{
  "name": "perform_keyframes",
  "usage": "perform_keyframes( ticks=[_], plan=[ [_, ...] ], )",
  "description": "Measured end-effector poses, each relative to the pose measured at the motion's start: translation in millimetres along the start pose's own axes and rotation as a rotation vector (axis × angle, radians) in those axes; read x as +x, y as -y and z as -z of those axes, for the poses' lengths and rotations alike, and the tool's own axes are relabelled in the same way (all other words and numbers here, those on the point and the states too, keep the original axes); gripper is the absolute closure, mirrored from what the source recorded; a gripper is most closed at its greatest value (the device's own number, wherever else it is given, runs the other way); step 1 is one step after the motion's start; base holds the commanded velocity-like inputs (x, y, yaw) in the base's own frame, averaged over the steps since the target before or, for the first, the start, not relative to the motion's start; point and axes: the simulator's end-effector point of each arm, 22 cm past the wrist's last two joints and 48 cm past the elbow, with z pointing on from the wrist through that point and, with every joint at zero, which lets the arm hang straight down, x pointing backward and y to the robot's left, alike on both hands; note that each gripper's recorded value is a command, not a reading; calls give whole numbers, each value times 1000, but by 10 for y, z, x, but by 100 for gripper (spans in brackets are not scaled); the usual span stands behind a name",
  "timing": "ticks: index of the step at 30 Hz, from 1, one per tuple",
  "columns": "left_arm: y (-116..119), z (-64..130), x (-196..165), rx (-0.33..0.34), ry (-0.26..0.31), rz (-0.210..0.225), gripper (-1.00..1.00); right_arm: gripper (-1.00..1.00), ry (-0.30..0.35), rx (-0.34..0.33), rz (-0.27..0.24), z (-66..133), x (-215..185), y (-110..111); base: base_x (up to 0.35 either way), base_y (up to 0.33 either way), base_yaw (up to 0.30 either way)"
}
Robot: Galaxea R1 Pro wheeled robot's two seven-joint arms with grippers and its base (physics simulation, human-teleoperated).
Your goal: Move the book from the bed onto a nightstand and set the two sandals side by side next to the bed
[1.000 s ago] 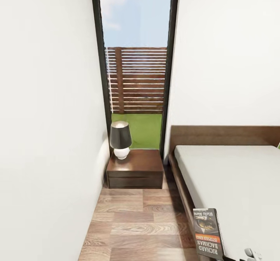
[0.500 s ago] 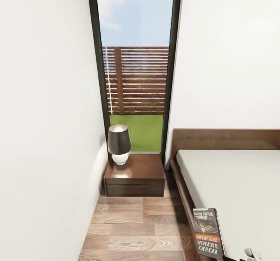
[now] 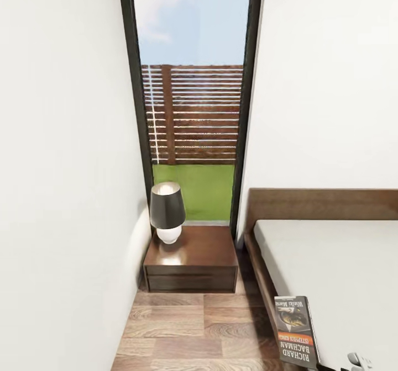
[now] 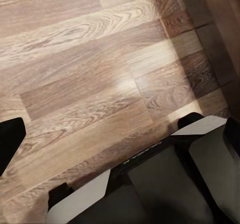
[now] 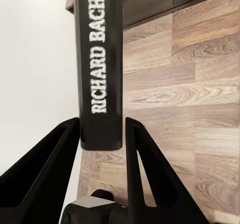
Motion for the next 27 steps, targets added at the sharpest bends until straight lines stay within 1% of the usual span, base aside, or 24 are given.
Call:
perform_keyframes(
  ticks=[27],
  plan=[
    [0,0,0,0,0,0,-100,100,0,0,0,-1,0,-1,329,0,0]
  ],
)
